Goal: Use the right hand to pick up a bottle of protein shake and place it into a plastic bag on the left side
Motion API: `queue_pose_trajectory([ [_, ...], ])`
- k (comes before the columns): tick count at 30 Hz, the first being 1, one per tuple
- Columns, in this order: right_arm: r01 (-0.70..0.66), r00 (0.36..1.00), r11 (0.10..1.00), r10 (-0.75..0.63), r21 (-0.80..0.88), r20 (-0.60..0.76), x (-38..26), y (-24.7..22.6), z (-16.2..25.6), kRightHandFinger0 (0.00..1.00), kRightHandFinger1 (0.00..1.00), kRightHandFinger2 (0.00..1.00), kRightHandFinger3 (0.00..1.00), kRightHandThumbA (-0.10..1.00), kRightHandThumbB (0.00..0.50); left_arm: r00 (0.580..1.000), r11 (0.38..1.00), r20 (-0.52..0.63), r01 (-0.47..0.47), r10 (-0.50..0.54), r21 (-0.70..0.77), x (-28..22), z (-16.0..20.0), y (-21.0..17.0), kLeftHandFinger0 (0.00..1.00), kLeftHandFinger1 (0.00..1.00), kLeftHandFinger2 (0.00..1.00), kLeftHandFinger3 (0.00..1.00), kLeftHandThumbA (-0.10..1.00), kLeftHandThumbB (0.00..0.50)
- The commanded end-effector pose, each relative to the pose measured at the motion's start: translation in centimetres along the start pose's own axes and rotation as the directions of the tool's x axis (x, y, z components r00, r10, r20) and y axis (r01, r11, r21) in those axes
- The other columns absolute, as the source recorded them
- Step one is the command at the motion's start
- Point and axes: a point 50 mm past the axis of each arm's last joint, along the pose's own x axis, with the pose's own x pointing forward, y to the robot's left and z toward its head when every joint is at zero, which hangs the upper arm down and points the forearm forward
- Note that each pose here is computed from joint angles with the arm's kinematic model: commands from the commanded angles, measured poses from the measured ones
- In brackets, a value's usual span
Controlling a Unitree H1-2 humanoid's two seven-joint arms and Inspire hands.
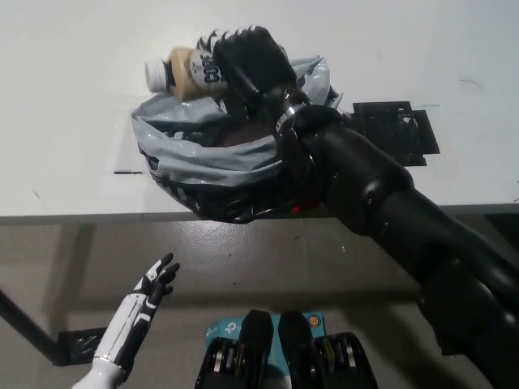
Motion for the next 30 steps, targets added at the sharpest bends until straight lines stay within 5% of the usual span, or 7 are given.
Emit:
queue_pose_trajectory([
  [1,-0.109,0.994,0.994,0.109,-0.004,0.021,2.4,-3.2,0.3,0.03,0.4,0.87,0.7,-0.1,0.164,0.999,0.999,0.043,0.02,-0.021,0.031,0.7,1.3,0.4,1.0,1.0,1.0,1.0,1.0,0.07],
  [2,-0.166,0.986,0.986,0.166,0.026,0.0,2.4,-3.2,0.1,0.06,0.46,0.9,0.72,-0.1,0.158,0.999,0.999,0.045,0.021,-0.022,0.031,0.8,1.3,0.5,1.0,1.0,1.0,1.0,1.0,0.07],
  [3,-0.271,0.96,0.961,0.274,0.045,-0.056,2.7,-3.4,-0.1,0.42,0.73,1.0,0.95,0.17,0.249,0.999,0.999,0.046,0.019,-0.021,0.035,0.9,1.4,0.6,1.0,1.0,1.0,1.0,1.0,0.069],
  [6,-0.455,0.874,0.88,0.471,0.138,-0.122,2.7,-3.6,-0.9,1.0,1.0,1.0,1.0,0.58,0.403,0.999,0.999,0.05,0.017,-0.018,0.032,1.1,1.4,0.5,1.0,1.0,1.0,1.0,1.0,0.055],
  [11,-0.449,0.874,0.864,0.478,0.226,-0.089,2.3,-4.5,-2.3,1.0,1.0,1.0,1.0,0.76,0.499,0.998,0.999,0.057,0.02,-0.022,0.036,1.3,1.5,0.6,1.0,1.0,1.0,1.0,1.0,0.049],
  [20,-0.45,0.876,0.719,0.472,0.53,0.104,2.3,-10.0,-2.2,1.0,1.0,1.0,1.0,0.81,0.5,0.998,0.999,0.052,0.022,-0.024,0.04,1.3,1.6,0.7,1.0,1.0,1.0,1.0,1.0,0.078],
  [30,-0.258,0.904,0.406,-0.218,0.877,0.367,-2.8,-29.0,-0.5,1.0,1.0,1.0,1.0,0.72,0.5,0.999,0.999,0.053,0.002,-0.004,0.037,1.6,1.6,0.7,1.0,1.0,1.0,1.0,1.0,0.07],
])
